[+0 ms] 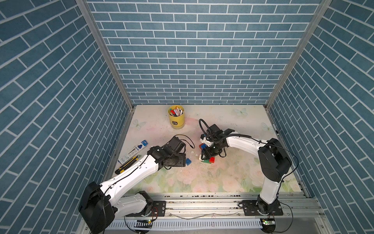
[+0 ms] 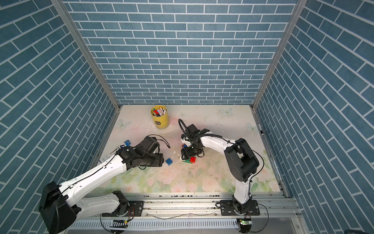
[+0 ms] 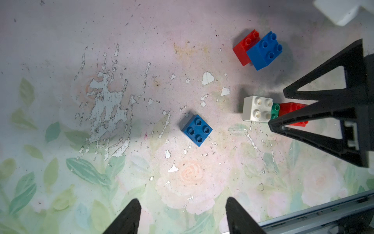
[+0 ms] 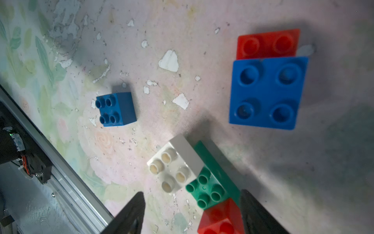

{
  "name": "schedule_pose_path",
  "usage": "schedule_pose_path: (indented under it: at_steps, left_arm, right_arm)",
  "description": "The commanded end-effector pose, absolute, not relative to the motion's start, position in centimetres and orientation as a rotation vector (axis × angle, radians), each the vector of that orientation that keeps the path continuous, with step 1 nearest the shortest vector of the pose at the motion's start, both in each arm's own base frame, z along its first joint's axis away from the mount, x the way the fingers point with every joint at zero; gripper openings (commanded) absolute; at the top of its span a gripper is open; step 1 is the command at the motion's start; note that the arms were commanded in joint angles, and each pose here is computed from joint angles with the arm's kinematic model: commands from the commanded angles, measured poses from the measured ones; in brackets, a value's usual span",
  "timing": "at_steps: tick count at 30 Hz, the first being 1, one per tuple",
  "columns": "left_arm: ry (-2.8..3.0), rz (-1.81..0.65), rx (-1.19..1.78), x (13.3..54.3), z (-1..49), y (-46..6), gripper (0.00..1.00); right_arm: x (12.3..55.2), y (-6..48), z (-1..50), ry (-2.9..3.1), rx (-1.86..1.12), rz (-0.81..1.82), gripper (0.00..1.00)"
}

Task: Assemble the letter y with lego
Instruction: Pick up the lego brick from the center of the board.

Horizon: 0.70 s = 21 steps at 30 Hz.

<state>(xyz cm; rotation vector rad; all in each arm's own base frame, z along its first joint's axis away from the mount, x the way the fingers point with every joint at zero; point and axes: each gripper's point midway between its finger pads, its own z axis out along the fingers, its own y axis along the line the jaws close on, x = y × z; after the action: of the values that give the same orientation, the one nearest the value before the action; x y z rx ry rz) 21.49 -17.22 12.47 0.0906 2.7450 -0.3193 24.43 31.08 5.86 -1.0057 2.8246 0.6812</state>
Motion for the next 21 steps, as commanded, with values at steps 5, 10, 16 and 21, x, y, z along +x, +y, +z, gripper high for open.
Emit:
schedule_pose_path:
  at_steps: [5, 10, 16, 21]
  left_arm:
    - [2.766, -0.305, 0.07, 21.4, 11.7, -16.8, 0.69]
    - [2.774, -0.299, 0.067, 21.4, 11.4, -16.8, 0.69]
    - [2.783, -0.292, 0.067, 21.5, 11.1, -16.9, 0.69]
    - [2.784, -0.308, 0.059, 21.4, 10.7, -17.0, 0.69]
  right_arm:
    - [22.1, 31.6, 4.6, 2.858, -1.167, 0.64, 0.7]
    - [21.8, 31.0, 4.4, 2.871, -1.162, 0.52, 0.63]
    - [22.3, 30.2, 4.1, 2.882, -1.123, 0.362, 0.57]
    - [22.4, 30.3, 3.7, 2.886, -1.094, 0.312, 0.53]
